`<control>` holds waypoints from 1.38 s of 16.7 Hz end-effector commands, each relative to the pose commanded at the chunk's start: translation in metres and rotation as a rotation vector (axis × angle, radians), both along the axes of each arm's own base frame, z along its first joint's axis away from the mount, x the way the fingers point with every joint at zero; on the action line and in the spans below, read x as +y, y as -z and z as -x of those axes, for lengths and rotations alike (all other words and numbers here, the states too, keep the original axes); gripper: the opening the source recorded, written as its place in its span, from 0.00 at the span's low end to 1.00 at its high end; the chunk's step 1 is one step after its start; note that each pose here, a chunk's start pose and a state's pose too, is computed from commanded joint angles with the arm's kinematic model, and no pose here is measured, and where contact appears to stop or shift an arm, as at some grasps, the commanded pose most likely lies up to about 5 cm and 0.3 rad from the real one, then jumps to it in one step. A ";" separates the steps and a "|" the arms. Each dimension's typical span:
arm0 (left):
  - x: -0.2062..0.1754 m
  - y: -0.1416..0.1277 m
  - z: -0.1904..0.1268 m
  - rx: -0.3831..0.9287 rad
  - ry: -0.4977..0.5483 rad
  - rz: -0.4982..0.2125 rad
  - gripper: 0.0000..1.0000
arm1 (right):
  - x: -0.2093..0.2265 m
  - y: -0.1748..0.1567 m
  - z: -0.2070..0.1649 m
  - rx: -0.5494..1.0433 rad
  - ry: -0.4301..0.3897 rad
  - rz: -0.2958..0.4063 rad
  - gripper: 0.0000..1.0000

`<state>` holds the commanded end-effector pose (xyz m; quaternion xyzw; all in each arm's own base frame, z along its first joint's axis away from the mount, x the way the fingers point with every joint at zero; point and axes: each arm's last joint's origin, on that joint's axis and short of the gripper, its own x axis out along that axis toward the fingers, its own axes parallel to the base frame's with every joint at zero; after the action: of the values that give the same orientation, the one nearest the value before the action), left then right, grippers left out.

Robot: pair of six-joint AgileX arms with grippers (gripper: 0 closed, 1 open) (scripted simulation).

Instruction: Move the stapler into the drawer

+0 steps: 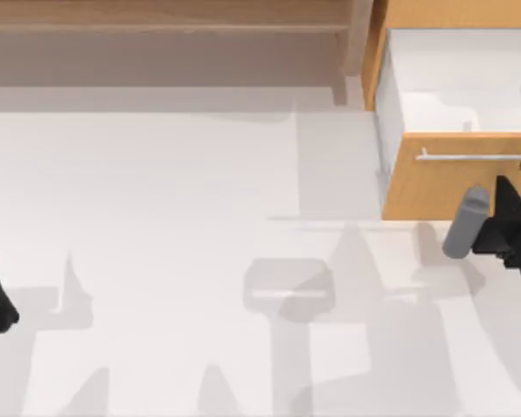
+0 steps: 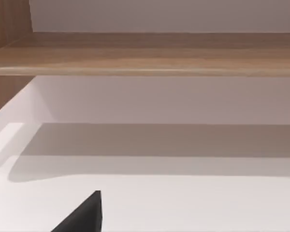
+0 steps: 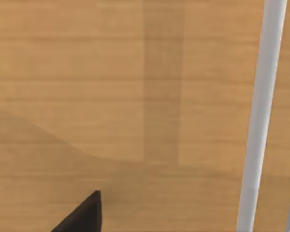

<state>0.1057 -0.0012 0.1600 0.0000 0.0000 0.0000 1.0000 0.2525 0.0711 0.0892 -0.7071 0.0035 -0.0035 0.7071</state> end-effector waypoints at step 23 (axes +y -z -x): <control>0.000 0.000 0.000 0.000 0.000 0.000 1.00 | 0.000 0.001 0.000 0.006 -0.001 -0.001 0.00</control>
<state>0.1057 -0.0012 0.1600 0.0000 0.0000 0.0000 1.0000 0.2521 0.0713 0.0882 -0.7067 0.0053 -0.0011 0.7075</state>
